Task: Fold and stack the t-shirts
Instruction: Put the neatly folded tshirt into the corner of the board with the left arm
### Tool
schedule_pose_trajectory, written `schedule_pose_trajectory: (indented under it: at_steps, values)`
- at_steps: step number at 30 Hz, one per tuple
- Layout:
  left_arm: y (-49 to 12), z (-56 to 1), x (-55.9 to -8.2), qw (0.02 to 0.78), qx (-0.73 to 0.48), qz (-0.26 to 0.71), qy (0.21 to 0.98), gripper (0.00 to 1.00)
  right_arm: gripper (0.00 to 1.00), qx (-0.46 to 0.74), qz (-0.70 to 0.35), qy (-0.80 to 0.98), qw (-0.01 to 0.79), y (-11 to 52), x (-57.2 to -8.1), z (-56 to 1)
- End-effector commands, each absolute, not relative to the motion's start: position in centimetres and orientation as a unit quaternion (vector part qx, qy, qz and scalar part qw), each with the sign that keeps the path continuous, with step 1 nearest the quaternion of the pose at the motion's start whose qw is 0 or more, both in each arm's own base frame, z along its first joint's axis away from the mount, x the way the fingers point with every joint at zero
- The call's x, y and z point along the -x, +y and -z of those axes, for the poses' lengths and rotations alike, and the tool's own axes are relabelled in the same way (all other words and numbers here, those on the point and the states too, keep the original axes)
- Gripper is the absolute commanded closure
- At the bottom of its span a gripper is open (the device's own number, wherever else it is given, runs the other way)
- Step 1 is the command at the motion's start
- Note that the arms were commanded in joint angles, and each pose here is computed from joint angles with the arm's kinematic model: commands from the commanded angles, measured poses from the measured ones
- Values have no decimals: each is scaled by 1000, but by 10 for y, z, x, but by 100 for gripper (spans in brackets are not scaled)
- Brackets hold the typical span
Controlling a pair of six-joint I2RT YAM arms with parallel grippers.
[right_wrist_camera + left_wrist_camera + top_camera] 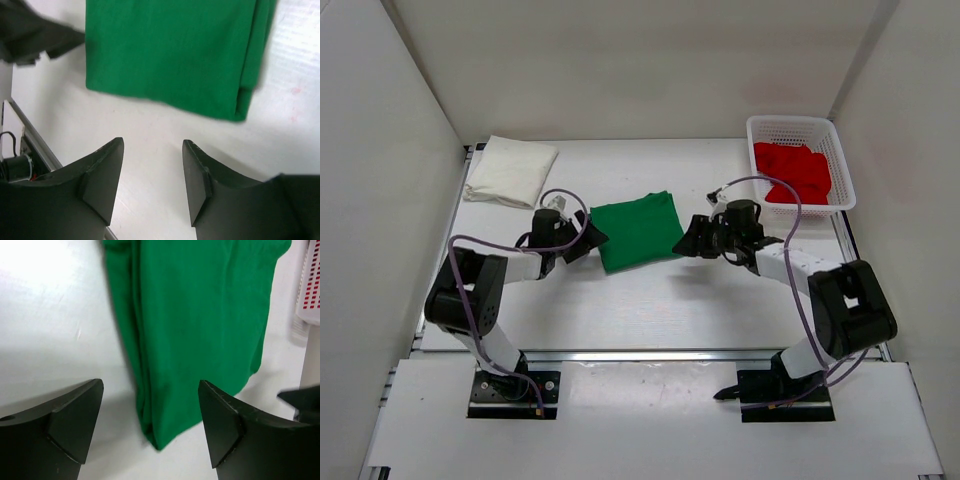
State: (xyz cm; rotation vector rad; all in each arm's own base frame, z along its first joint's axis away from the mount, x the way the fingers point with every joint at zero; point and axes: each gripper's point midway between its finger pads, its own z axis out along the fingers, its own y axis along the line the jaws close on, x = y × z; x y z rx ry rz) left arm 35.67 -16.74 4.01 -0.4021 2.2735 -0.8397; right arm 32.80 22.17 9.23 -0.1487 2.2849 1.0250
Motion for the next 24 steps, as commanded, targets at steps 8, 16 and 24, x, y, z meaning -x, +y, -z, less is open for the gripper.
schedule_pose_trajectory:
  at_steps: [8, 16, 24]
  values:
    - [-221, 5, -389, 277, 127, 316, 899, 60, 51, 71, -408, 833, 366, 218, -310, -127]
    - [-271, -90, -487, 344, 87, 343, 870, 100, 53, 51, -411, 824, 386, 201, -291, -131]
    - [-225, -247, -572, 448, 79, 380, 805, 100, 53, 35, -400, 830, 387, 185, -283, -121]
